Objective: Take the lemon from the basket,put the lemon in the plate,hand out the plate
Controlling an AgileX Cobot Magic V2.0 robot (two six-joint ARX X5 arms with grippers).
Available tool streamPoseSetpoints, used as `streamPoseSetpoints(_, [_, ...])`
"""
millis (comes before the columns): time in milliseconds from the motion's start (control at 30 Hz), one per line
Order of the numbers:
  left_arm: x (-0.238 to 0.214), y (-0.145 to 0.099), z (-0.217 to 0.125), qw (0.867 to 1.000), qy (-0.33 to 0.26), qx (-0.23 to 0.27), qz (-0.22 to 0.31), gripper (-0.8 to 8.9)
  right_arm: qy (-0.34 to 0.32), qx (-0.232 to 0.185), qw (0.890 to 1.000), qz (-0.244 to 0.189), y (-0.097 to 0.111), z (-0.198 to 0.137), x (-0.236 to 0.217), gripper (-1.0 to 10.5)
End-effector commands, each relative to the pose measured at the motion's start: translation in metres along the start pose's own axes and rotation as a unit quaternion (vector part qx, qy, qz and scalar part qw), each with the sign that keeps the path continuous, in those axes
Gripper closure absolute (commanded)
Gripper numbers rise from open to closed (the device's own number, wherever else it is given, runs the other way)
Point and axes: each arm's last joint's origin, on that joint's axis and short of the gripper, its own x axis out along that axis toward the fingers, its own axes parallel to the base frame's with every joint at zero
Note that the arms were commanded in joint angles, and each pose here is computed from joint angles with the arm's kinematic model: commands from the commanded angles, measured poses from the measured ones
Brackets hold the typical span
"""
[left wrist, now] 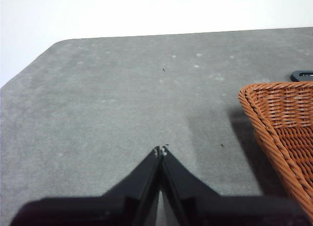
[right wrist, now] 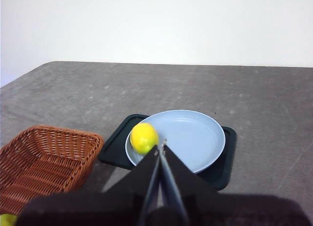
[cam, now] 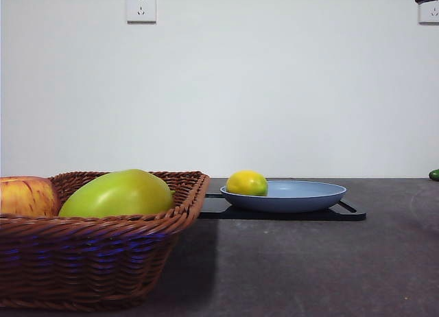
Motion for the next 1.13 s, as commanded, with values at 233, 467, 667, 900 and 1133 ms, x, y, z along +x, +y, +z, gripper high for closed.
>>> streamPoseSetpoints(233, [0.0,0.0,-0.002,1.0,0.007,-0.003,0.0,8.05,-0.001,-0.078,0.995,-0.067,-0.014,-0.003,-0.007,9.4])
streamPoseSetpoints(467, [0.0,0.0,-0.002,1.0,0.007,-0.003,0.0,8.05,-0.033,-0.045,0.996,-0.075,-0.043,-0.038,-0.005,9.4])
streamPoseSetpoints(667, [0.0,0.0,-0.002,1.0,0.007,-0.003,0.0,8.05,-0.017,-0.029,0.994,-0.103,-0.062,-0.081,-0.005,9.4])
streamPoseSetpoints(900, [0.0,0.0,-0.002,1.0,0.007,-0.003,0.0,8.05,-0.007,-0.018,0.991,-0.134,-0.07,-0.11,-0.004,9.4])
streamPoseSetpoints(1133, [0.0,0.0,-0.002,1.0,0.007,-0.003,0.0,8.05,0.002,-0.015,0.991,-0.135,-0.07,-0.119,-0.004,9.4])
